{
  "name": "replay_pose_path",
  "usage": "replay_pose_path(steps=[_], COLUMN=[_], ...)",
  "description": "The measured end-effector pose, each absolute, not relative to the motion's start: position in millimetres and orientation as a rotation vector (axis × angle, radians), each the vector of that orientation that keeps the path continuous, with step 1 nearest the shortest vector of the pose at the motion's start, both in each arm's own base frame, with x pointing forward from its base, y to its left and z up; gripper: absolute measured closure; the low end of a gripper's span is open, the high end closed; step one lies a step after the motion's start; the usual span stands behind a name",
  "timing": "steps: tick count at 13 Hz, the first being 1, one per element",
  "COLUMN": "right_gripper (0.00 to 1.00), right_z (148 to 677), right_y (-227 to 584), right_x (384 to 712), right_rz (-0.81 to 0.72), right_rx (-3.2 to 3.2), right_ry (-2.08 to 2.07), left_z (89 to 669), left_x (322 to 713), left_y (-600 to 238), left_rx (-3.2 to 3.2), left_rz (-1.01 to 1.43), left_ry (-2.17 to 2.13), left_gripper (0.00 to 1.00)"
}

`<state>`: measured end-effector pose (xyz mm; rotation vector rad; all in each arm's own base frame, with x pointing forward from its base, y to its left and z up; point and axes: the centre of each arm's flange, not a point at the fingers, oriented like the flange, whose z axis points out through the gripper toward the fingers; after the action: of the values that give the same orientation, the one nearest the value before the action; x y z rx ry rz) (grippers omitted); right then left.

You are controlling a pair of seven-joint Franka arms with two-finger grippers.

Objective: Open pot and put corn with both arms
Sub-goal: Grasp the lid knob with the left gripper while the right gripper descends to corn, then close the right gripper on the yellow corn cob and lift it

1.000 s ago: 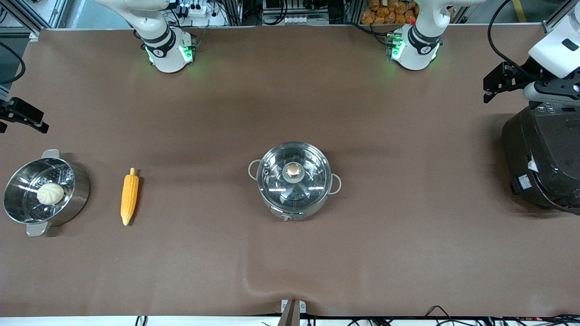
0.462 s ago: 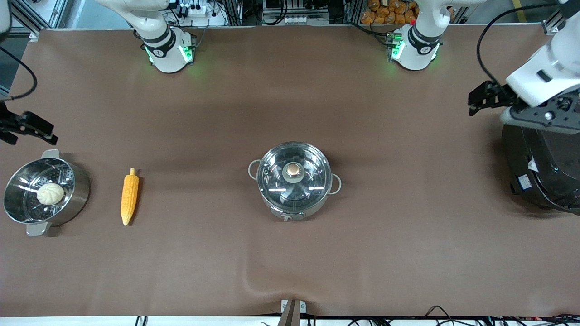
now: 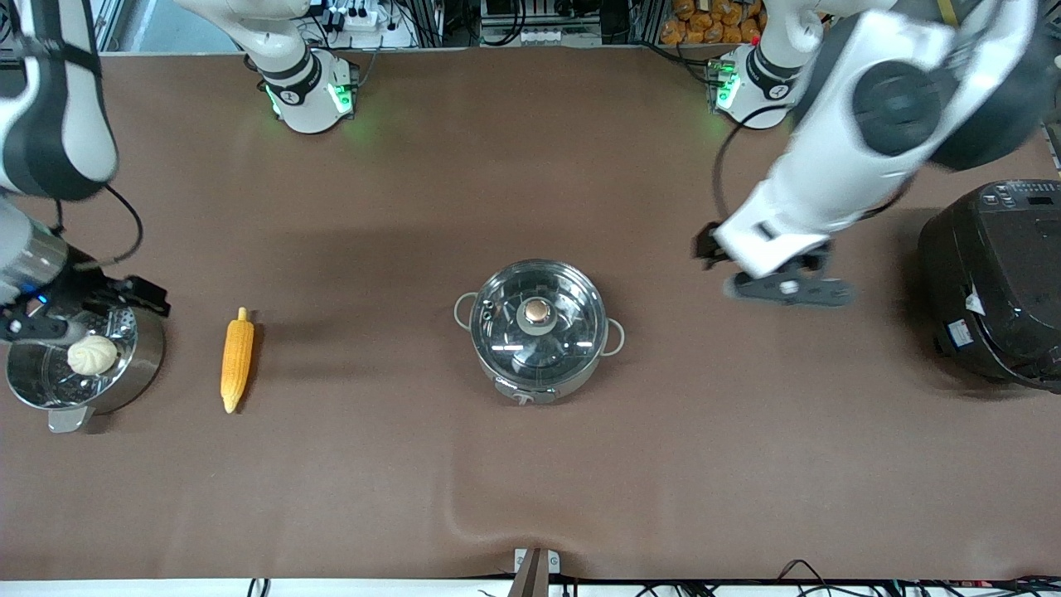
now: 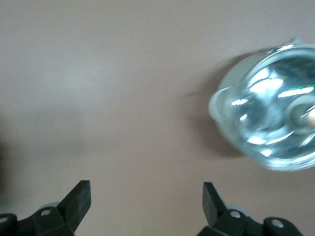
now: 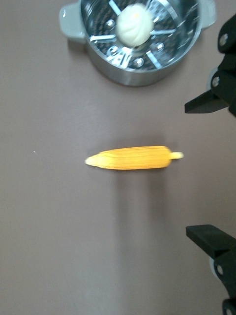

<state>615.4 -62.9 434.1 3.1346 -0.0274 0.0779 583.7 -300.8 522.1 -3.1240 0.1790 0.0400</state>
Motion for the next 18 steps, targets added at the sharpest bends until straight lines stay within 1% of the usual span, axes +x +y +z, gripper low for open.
replay_pose_path(steps=[2, 4, 6, 8, 10, 13, 15, 17, 18], right_gripper=[0.00, 0.00, 0.00, 0.00, 0.00, 0.00, 0.00, 0.05, 0.16], right_z=[377, 328, 283, 253, 230, 190, 176, 174, 177], right_y=[-64, -65, -68, -67, -65, -65, -65, -65, -64], right_x=[619, 608, 601, 603, 605, 605, 605, 607, 610], right_rz=[0.092, 0.035, -0.029, -0.050, -0.031, -0.030, -0.044, -0.044, -0.033], right_rx=[3.133, 3.136, 3.138, 3.139, 3.140, 3.138, 3.139, 3.139, 3.139], right_ry=[-0.028, -0.035, -0.040, -0.025, -0.008, -0.005, -0.004, -0.001, 0.002], left_z=[482, 440, 398, 371, 357, 350, 348, 344, 342], left_x=[579, 567, 554, 552, 554, 550, 547, 543, 541], left_y=[-367, -430, -475, -492, -495, -503, -507, -511, -514], left_rx=[-3.163, -3.211, -3.249, -3.263, -3.225, -3.203, -3.202, -3.201, -3.201], left_rz=[-0.038, -0.117, -0.172, -0.198, -0.226, -0.260, -0.260, -0.258, -0.256], left_ry=[0.129, 0.087, 0.099, 0.111, 0.141, 0.182, 0.193, 0.205, 0.208], left_gripper=[0.00, 0.00, 0.00, 0.00, 0.00, 0.00, 0.00, 0.00, 0.00])
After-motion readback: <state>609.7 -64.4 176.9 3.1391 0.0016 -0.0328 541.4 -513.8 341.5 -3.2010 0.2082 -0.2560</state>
